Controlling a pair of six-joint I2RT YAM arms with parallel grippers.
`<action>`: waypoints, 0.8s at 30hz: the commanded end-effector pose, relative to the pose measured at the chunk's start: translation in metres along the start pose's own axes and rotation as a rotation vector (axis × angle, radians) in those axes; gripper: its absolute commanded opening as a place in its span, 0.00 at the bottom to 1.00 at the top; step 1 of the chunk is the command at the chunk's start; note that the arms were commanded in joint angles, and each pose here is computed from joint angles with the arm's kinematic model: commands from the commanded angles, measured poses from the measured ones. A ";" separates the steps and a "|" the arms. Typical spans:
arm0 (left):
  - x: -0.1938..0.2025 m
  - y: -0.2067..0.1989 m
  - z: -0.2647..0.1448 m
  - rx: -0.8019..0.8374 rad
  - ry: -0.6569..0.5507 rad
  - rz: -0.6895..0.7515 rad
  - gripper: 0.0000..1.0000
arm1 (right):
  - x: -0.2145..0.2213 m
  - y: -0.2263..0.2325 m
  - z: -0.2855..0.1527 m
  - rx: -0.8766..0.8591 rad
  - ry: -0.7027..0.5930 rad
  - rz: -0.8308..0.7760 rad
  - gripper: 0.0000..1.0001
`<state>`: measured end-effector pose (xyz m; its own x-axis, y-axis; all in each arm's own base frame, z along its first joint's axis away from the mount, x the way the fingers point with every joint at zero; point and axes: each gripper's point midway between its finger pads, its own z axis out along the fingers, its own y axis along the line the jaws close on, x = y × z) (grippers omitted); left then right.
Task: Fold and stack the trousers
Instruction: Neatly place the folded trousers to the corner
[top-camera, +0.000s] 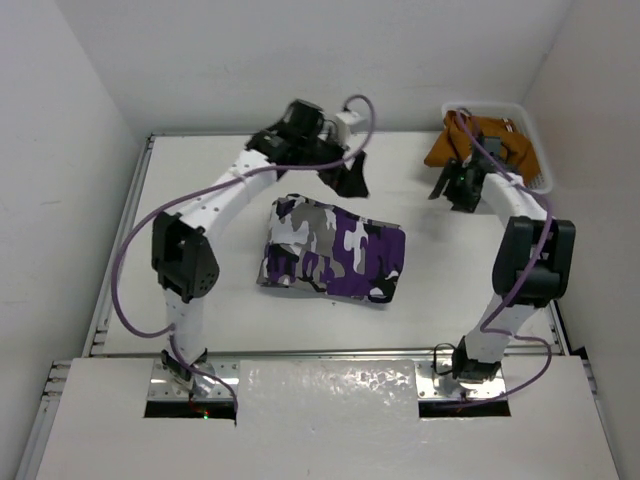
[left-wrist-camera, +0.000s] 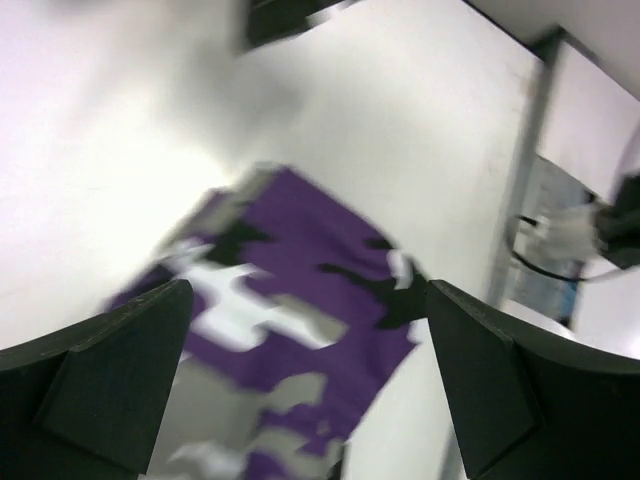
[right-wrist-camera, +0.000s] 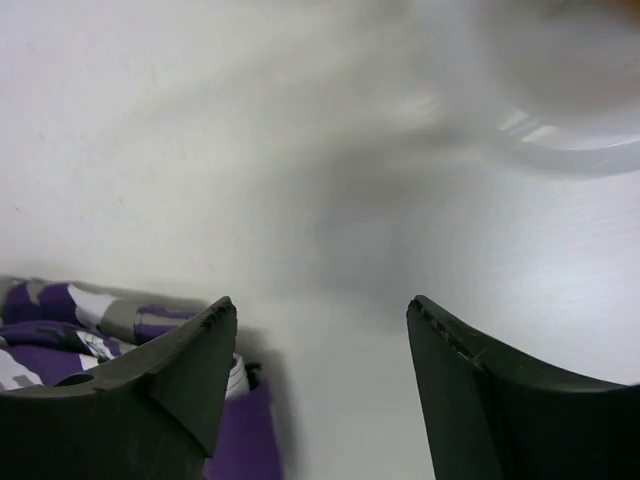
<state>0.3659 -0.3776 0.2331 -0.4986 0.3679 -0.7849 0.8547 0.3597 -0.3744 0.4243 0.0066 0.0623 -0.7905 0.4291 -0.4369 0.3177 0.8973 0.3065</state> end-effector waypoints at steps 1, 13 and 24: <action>-0.011 0.065 -0.087 -0.260 -0.029 -0.018 1.00 | -0.019 -0.019 -0.042 0.027 -0.015 -0.079 0.66; 0.180 0.147 -0.121 -0.543 0.273 -0.350 1.00 | 0.120 0.052 -0.037 -0.321 0.155 -0.173 0.73; 0.266 0.167 -0.112 -0.571 0.362 -0.470 0.86 | 0.129 0.046 0.021 -0.326 0.163 -0.190 0.25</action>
<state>0.3498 -0.1517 0.0336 -0.8778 0.3075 -0.3673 0.4292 0.8453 -0.3181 0.3057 0.1063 -0.0026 -0.9364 0.2487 -0.2478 0.0920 0.8550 0.5105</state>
